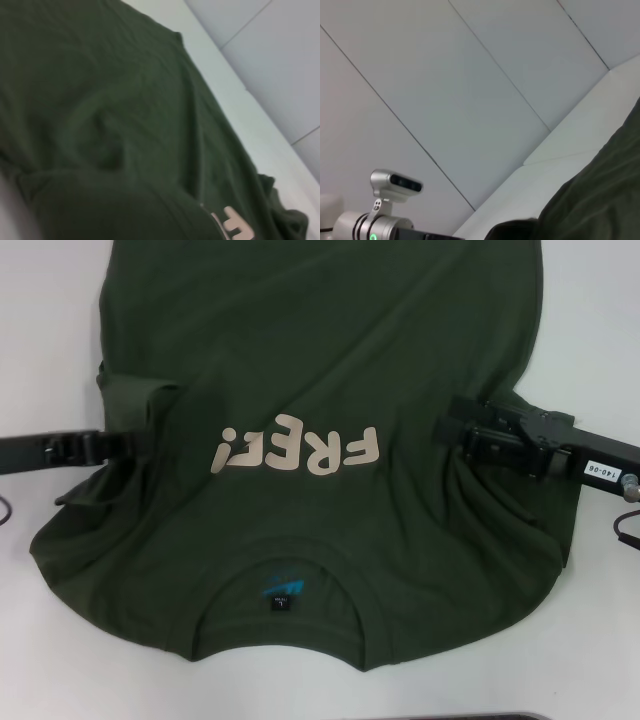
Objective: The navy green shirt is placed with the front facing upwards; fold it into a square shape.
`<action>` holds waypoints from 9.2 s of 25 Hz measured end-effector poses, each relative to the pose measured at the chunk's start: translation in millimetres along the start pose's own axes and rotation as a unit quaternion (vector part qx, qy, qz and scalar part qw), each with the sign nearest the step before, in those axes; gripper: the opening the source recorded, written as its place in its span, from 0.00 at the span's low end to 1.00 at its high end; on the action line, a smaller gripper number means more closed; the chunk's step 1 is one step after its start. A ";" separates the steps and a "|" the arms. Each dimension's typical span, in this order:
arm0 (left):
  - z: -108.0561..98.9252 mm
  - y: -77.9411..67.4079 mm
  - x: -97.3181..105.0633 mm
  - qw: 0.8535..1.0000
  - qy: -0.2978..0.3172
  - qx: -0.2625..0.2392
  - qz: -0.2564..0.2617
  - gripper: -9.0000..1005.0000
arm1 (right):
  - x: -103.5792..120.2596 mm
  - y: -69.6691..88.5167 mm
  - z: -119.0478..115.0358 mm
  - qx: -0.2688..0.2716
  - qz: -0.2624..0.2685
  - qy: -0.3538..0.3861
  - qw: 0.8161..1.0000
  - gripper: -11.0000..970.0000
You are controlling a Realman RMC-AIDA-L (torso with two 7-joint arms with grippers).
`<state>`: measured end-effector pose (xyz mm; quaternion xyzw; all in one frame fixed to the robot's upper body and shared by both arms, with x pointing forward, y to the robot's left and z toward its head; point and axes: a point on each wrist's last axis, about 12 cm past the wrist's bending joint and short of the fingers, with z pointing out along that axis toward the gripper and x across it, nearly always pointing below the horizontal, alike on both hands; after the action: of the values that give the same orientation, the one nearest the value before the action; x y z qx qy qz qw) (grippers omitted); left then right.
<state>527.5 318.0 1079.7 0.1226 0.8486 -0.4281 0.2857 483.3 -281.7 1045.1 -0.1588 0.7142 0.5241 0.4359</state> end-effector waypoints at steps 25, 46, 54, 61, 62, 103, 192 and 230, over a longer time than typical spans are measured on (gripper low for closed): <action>48.9 -9.2 -20.0 0.998 -0.047 0.018 -0.023 0.06 | 0.7 0.5 -0.4 -0.001 -0.002 0.000 1.000 0.92; 60.1 -10.1 -6.7 0.998 -0.054 0.021 -0.040 0.12 | 3.5 1.0 -4.7 0.003 0.002 -0.003 1.000 0.92; 44.7 -10.4 -6.8 0.993 -0.104 0.045 -0.040 0.41 | 2.6 0.7 -4.6 0.003 0.001 -0.005 1.000 0.92; 19.5 -13.7 -3.6 0.980 -0.182 0.080 -0.026 0.68 | 1.5 0.2 -5.7 0.006 0.000 -0.009 1.000 0.92; 17.0 -16.0 -3.1 0.978 -0.187 0.092 -0.021 0.71 | 1.4 0.6 -6.4 0.004 -0.001 -0.009 1.000 0.92; 15.5 -38.3 14.4 0.960 -0.211 0.171 0.075 0.96 | -43.8 -21.8 -141.1 0.234 0.209 0.065 0.947 0.93; 13.9 -33.1 15.1 0.961 -0.220 0.154 0.068 0.96 | -11.9 -41.4 -73.5 0.237 0.252 0.082 0.934 0.02; 18.2 -29.2 13.0 0.965 -0.216 0.137 0.062 0.90 | -50.1 -31.1 54.2 0.105 0.203 0.126 0.966 0.03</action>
<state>510.6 285.4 1082.6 0.1178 0.6906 -0.5379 0.4690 557.9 -257.6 1061.8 -0.0288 0.8313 0.4998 0.2416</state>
